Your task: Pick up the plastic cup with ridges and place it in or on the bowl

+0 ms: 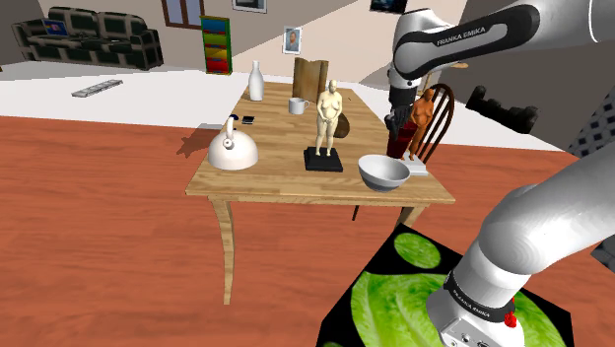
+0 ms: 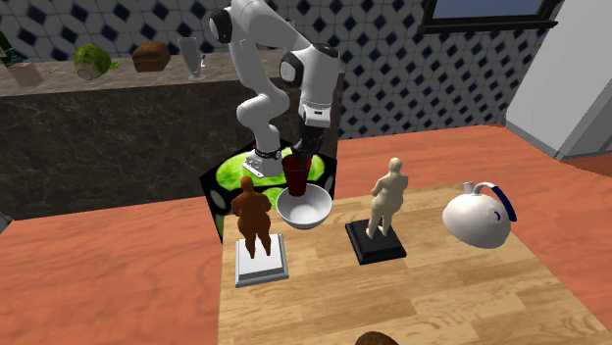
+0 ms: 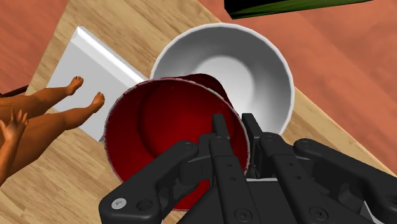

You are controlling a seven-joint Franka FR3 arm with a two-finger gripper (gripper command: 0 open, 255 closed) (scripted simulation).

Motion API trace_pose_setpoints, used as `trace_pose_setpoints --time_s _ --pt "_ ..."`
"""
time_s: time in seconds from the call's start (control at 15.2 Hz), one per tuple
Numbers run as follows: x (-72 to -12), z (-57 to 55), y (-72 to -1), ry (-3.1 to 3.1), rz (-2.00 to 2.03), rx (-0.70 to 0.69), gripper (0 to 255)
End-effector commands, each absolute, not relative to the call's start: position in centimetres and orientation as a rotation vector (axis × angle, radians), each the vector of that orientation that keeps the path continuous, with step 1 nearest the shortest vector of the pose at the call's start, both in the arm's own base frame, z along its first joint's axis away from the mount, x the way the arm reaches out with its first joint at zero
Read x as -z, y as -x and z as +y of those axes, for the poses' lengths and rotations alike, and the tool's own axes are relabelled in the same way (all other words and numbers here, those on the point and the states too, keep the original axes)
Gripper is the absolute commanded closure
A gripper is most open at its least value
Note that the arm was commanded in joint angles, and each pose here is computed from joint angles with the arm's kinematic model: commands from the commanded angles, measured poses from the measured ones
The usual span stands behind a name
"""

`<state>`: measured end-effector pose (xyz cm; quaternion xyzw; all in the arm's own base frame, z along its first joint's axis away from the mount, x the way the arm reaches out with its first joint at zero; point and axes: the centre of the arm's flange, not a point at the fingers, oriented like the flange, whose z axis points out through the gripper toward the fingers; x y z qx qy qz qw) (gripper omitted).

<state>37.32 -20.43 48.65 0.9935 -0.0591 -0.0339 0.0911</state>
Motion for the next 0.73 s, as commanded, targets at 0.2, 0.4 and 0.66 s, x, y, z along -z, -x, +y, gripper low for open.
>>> trace_pose_setpoints --time_s 0.2,0.4,0.66 --pt "-46.1 -20.3 -37.5 -2.952 -0.176 0.099 255" --pt "-44.5 -20.3 -37.5 -2.952 -0.176 0.099 255" --pt "-43.5 -20.3 -37.5 -2.952 -0.176 0.099 255"
